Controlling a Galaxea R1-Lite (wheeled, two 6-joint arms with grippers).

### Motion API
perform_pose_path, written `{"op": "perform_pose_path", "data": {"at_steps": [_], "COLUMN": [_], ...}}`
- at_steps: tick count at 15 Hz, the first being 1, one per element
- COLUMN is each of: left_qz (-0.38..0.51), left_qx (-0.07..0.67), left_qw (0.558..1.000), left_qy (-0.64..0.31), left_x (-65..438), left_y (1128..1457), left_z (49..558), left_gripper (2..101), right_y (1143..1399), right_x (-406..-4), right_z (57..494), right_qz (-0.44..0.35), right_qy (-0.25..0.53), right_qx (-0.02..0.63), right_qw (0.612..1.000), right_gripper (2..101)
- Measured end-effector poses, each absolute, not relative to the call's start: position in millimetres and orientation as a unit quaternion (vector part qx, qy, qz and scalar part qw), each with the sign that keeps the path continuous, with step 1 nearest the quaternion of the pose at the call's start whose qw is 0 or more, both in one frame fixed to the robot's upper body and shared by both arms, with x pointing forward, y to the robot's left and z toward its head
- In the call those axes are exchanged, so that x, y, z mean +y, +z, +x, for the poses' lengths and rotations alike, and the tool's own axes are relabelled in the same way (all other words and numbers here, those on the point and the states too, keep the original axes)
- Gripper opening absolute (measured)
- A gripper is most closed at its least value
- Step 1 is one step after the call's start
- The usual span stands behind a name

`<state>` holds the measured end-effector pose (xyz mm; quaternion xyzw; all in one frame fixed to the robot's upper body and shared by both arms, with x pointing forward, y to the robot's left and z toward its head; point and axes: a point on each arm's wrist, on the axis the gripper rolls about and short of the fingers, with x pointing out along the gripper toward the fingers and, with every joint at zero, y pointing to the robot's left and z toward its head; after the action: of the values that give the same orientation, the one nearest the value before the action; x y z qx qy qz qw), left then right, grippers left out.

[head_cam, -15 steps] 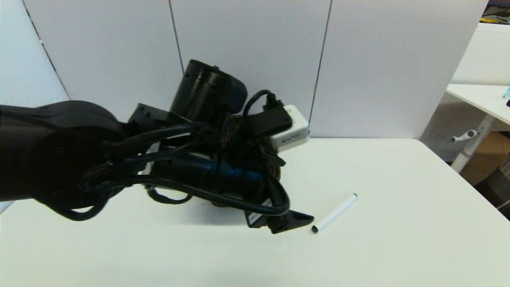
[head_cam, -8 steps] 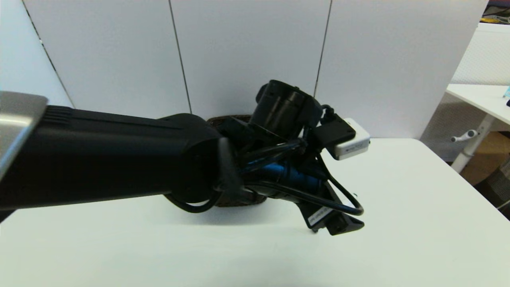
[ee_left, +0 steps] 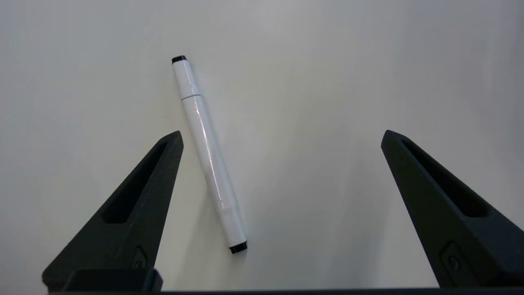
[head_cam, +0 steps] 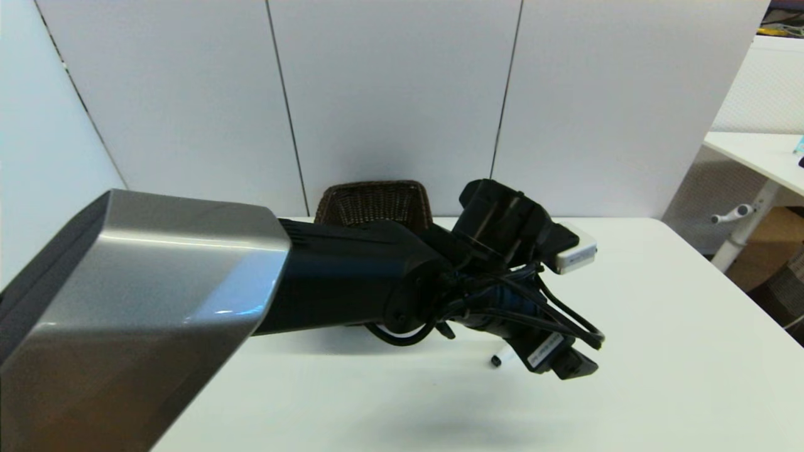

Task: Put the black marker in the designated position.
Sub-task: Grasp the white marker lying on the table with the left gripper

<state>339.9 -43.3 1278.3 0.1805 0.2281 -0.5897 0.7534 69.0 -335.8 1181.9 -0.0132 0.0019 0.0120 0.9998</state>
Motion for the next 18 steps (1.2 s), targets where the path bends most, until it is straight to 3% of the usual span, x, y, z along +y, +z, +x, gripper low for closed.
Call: {"op": "perform_pose_path", "data": {"at_steps": [6, 18], "left_qz": [0.172, 0.183], "left_qx": [0.248, 0.241], "left_qw": [0.757, 0.784], "left_qy": [-0.579, -0.542], "left_x": [-54, -57], "left_y": [1247, 1218], "left_z": [356, 377], "left_gripper": [97.9, 97.9], "right_y": [1182, 1182], "right_x": [-336, -336], "right_z": [69, 69], "right_qz": [-0.013, -0.014], "right_qy": [0.012, 0.012], "right_qx": [0.002, 0.002], "right_qw": [1.0, 1.0], "right_gripper": [98.0, 98.0]}}
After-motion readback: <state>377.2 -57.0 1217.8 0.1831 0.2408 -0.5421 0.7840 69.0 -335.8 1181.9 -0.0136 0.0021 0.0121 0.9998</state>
